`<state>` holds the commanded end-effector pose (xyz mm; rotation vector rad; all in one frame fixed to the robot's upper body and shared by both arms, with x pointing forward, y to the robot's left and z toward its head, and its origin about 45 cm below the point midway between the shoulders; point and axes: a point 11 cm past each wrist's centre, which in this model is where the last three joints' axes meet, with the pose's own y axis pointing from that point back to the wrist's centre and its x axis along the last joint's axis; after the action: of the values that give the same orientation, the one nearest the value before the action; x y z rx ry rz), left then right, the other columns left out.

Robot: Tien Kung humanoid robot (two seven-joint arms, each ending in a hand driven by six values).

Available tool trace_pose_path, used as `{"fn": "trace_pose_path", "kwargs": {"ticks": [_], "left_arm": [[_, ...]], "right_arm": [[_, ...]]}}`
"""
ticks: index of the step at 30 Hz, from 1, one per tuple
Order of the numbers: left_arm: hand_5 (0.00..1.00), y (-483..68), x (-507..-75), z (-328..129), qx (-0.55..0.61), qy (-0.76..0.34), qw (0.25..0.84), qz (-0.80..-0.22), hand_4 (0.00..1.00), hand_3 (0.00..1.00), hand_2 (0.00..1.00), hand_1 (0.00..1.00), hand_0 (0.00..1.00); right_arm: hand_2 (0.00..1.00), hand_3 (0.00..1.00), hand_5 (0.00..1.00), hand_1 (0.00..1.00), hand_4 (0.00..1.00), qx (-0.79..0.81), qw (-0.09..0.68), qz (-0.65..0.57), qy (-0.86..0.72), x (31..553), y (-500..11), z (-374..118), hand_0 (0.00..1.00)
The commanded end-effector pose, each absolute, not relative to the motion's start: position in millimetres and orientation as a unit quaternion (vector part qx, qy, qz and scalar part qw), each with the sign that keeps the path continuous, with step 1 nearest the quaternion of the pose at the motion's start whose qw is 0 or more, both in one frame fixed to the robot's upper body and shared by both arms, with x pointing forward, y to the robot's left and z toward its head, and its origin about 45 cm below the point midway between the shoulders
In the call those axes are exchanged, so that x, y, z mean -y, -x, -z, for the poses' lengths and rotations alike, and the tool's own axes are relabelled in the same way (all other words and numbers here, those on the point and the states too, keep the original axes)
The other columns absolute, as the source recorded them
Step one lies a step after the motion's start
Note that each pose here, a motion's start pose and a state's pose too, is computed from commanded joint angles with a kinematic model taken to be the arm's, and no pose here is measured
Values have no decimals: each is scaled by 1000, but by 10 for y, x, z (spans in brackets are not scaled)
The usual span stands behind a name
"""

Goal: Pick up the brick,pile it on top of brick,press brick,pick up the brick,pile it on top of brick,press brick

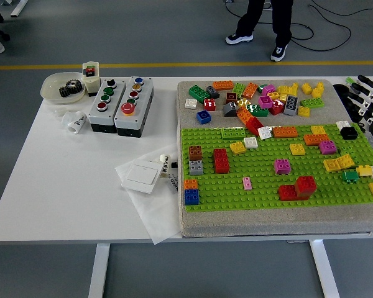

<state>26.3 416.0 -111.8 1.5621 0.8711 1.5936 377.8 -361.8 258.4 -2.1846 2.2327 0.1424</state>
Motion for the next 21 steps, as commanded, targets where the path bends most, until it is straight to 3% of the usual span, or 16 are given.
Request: {"fn": "trace_pose_path", "kwargs": {"ticks": [21], "left_arm": [[646, -297, -4160, 1115, -338, -605, 366, -622, 674, 624, 791, 745, 721]], "right_arm": [[826, 844, 998, 796, 998, -703, 21, -56, 709, 3553, -3797, -2595, 848]]}}
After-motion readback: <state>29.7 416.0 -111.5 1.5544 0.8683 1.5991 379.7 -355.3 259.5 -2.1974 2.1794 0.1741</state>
